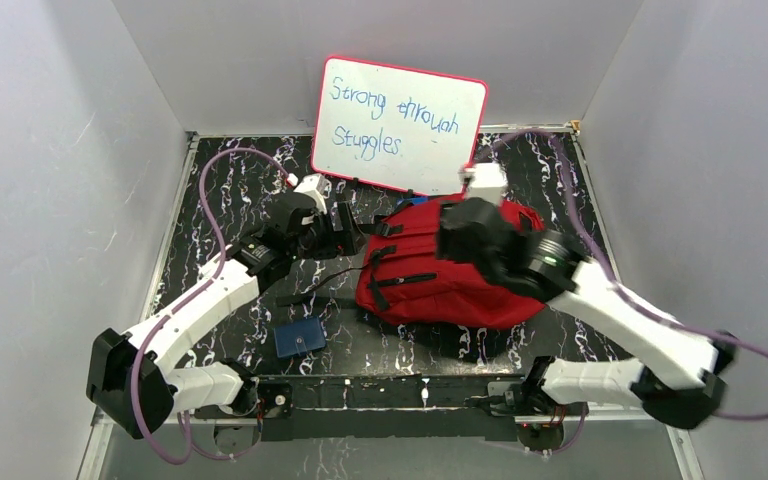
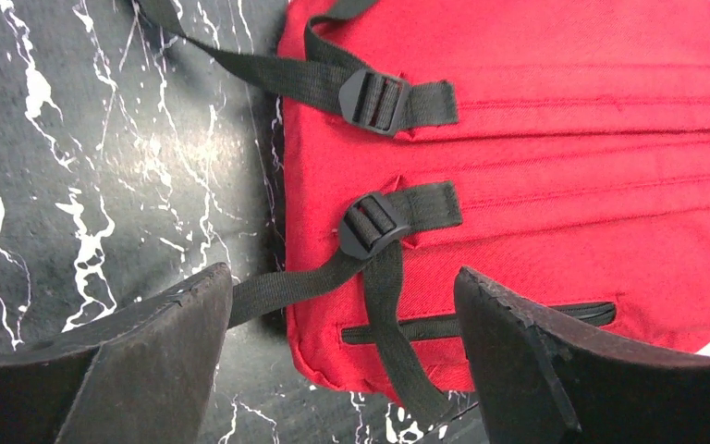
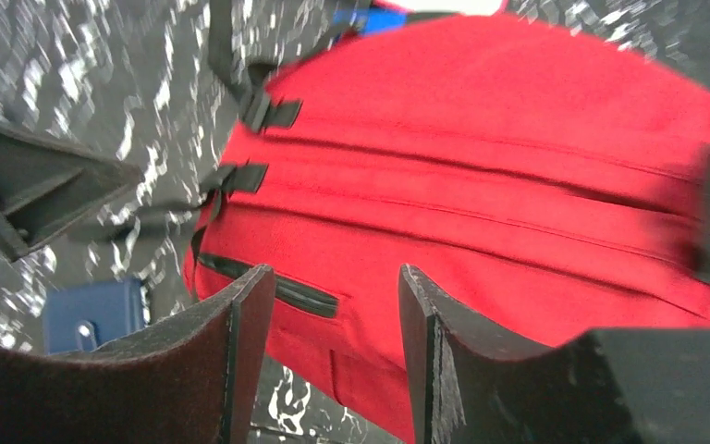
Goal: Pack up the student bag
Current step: Adjust the student bag at the center of the board.
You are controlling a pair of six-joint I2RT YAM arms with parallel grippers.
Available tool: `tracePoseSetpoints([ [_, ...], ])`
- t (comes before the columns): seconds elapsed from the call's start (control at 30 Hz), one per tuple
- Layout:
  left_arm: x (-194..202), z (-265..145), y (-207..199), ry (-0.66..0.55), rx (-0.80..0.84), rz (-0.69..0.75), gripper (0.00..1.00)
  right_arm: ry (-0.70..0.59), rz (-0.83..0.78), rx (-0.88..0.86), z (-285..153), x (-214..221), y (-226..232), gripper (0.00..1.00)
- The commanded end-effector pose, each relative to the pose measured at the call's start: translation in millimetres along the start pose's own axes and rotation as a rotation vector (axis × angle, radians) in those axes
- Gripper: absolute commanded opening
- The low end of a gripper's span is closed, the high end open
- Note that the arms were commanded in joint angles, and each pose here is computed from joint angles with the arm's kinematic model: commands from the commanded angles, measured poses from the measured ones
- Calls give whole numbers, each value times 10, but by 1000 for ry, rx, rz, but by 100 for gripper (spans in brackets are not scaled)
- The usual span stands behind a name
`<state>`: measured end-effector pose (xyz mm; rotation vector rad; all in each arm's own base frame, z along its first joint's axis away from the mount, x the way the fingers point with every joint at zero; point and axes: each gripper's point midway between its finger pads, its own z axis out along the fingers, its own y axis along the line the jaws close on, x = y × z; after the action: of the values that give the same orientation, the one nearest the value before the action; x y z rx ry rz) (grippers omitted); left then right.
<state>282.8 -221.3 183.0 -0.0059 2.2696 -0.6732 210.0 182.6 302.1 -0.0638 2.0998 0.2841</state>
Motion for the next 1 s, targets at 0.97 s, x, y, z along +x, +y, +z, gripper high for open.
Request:
tracePoseSetpoints([
  [0.97,238,400,-79,95,67,-78,88,159,87,-479,491,337,180,58],
])
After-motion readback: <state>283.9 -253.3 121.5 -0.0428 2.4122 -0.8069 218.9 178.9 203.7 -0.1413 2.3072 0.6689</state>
